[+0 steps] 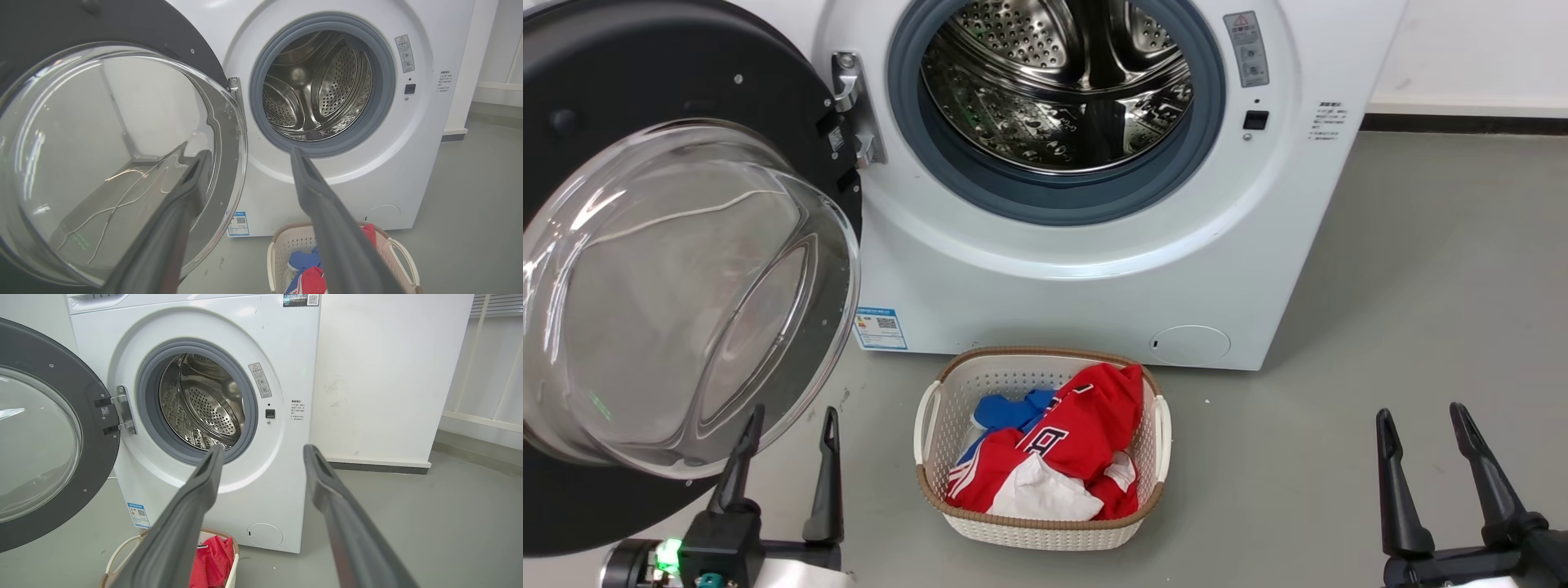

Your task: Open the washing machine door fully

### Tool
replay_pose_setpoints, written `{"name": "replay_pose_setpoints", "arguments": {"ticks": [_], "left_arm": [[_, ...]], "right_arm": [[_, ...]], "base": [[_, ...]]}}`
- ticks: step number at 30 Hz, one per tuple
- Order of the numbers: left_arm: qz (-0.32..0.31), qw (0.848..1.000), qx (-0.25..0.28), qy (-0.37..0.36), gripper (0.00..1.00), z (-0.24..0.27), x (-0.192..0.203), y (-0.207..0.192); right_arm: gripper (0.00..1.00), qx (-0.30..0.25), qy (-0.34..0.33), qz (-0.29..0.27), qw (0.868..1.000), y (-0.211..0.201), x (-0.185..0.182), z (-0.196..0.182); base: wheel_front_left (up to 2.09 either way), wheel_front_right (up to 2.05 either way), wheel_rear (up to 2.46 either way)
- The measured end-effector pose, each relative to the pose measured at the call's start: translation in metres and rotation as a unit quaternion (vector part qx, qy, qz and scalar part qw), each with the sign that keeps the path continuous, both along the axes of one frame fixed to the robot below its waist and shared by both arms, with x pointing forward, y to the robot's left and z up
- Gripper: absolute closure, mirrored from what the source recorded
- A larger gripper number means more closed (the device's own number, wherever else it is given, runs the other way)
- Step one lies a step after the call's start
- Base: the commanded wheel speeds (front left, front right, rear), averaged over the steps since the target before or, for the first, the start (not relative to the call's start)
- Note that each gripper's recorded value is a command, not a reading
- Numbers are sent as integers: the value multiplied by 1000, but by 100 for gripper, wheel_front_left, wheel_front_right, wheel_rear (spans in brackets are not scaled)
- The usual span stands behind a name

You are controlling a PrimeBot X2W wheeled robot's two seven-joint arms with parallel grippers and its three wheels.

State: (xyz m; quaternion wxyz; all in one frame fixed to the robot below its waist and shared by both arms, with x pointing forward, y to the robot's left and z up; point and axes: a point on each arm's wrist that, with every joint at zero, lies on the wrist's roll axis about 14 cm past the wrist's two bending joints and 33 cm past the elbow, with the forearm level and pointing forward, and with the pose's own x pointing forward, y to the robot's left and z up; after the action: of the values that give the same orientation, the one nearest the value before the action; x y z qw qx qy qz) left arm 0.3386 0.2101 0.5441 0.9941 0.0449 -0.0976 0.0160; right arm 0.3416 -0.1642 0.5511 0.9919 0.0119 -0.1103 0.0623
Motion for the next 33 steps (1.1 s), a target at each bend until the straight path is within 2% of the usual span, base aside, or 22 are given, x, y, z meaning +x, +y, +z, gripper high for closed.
{"name": "replay_pose_setpoints", "arguments": {"ticks": [19,20,26,33], "left_arm": [[-16,998,-31,55,0,-37,-1,-23],[-11,998,-30,57,100,-38,-1,-21],[-8,995,-37,95,100,-61,-7,-21],[4,988,-108,114,100,-70,-6,-15]], "right_arm": [[0,10,23,-23,999,-14,-14,-14],[100,10,24,-23,999,-14,-14,-15],[100,12,54,-23,998,-14,-15,-33],[100,82,74,-27,994,-18,-14,-41]], "base": [[0,0,0],[0,0,0],[0,0,0],[0,0,0]]}}
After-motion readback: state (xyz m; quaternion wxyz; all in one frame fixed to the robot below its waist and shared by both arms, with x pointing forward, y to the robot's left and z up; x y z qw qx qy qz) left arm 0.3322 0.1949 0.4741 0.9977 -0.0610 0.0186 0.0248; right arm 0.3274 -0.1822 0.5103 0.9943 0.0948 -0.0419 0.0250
